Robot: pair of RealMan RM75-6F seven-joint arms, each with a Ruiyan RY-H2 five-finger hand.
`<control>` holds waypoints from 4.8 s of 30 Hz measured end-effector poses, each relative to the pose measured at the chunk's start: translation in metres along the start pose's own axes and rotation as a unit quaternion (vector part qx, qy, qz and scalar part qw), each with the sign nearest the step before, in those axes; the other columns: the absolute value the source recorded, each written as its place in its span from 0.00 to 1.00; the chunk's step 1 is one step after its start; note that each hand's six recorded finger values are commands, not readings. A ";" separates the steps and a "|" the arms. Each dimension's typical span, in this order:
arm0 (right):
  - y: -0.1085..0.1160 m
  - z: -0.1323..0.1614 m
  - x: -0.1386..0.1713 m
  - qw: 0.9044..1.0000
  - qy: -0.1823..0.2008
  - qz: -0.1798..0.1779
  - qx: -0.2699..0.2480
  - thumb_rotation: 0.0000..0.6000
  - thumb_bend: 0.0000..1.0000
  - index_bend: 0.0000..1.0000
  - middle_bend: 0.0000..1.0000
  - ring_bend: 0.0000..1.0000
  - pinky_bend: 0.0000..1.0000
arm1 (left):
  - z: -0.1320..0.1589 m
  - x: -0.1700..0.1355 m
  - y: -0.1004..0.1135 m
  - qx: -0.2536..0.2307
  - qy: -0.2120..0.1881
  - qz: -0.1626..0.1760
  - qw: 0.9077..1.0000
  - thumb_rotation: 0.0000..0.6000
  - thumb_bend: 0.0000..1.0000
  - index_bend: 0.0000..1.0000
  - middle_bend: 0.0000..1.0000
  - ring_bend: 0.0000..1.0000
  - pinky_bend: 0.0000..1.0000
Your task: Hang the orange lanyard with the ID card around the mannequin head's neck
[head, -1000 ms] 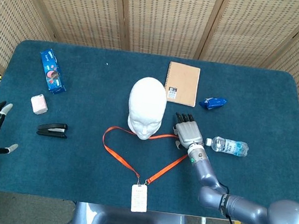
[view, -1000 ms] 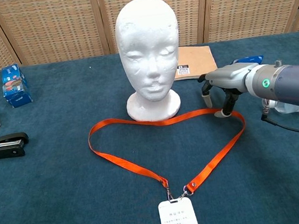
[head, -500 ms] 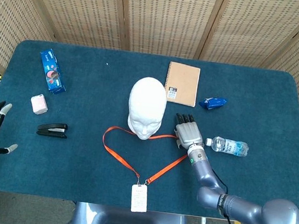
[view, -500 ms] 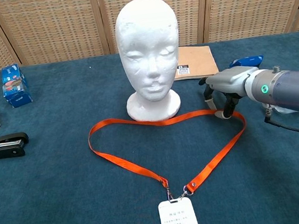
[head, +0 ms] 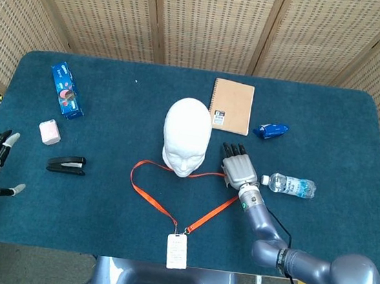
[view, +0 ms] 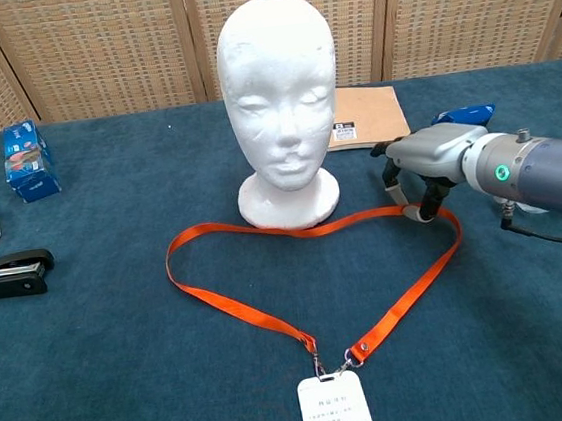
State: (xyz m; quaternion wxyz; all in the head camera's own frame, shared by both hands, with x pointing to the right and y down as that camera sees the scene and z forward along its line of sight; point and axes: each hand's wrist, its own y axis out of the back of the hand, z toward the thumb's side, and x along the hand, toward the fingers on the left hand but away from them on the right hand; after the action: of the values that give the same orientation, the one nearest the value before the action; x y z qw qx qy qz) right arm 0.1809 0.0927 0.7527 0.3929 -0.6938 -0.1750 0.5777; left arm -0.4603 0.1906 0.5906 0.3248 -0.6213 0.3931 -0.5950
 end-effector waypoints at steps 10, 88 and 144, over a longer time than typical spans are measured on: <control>0.010 -0.007 0.019 0.999 0.020 -0.015 -0.045 1.00 0.67 0.67 0.00 0.00 0.00 | 0.045 0.032 -0.002 -0.021 -0.067 -0.016 0.997 1.00 0.00 0.04 0.00 0.00 0.00; 0.044 0.009 0.058 0.989 0.102 -0.035 -0.097 1.00 0.67 0.69 0.00 0.00 0.00 | 0.250 0.137 -0.106 -0.007 -0.294 -0.067 0.954 1.00 0.40 0.69 0.00 0.00 0.00; 0.242 -0.059 0.049 0.916 0.010 -0.178 -0.359 1.00 0.67 0.69 0.00 0.00 0.00 | 0.253 0.211 0.077 -0.166 -0.176 0.046 0.969 1.00 0.39 0.69 0.00 0.00 0.00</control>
State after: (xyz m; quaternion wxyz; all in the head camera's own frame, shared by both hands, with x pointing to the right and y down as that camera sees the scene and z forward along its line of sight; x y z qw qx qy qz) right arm 0.1985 -0.0456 0.5404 0.2152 -0.7512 -0.4872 0.3900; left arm -0.2199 -0.0478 0.6049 0.3080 -0.7430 0.4511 -0.3867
